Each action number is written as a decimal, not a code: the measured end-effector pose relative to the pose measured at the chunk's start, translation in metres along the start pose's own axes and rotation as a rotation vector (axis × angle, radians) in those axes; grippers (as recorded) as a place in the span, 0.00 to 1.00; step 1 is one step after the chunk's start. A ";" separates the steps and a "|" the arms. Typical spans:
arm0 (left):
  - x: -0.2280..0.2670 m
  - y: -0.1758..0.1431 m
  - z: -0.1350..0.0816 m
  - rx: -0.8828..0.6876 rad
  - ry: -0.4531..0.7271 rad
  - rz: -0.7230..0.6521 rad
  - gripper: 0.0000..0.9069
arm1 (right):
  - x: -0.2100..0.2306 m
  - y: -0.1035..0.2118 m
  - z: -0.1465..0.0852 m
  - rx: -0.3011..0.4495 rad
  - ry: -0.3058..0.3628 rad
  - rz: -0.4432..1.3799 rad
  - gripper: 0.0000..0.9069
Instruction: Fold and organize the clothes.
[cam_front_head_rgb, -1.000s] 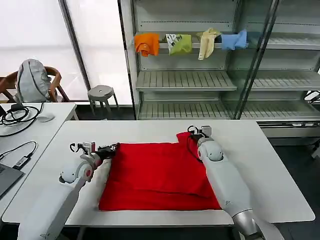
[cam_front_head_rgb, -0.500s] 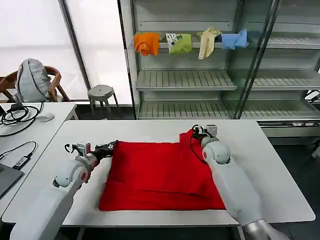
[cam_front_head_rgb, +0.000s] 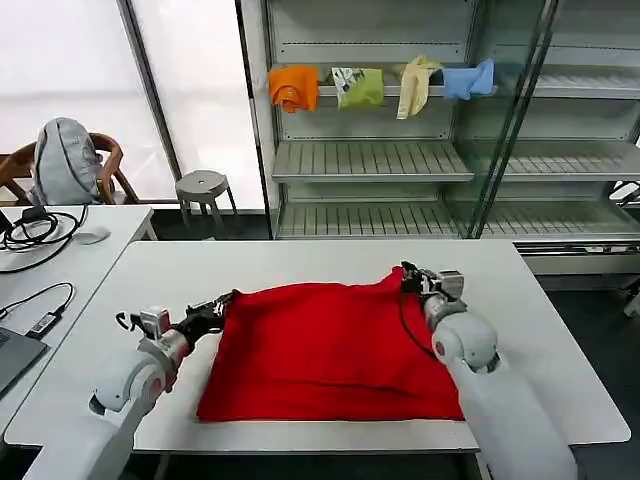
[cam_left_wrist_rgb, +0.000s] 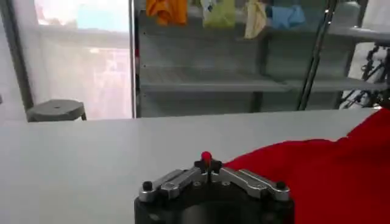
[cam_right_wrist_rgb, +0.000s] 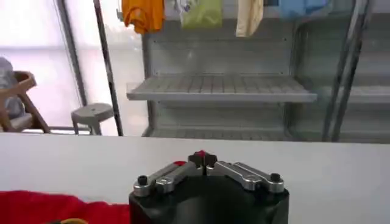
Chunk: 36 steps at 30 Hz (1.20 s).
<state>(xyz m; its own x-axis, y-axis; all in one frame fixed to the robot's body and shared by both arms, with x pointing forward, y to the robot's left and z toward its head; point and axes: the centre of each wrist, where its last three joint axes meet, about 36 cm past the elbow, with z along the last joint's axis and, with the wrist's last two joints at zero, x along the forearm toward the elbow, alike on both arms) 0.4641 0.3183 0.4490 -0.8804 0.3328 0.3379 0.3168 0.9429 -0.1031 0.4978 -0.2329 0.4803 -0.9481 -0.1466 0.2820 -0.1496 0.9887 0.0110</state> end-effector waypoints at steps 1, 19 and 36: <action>0.003 -0.001 0.001 0.002 -0.005 0.001 0.01 | 0.005 0.001 0.003 0.000 -0.001 -0.002 0.00; 0.047 -0.013 0.023 0.020 -0.042 0.019 0.02 | 0.076 0.003 0.028 0.024 -0.023 0.001 0.00; 0.074 -0.017 0.047 0.013 -0.023 0.018 0.01 | 0.100 -0.006 0.042 0.026 -0.005 0.021 0.00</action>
<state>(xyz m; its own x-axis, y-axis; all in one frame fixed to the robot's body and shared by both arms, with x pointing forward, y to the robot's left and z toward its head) 0.3767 0.3281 0.4314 -0.8826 0.3499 0.3139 0.3281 0.9368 -0.1216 0.3920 -0.2549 0.4683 -0.9527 -0.1257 0.2768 -0.1366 0.9904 -0.0203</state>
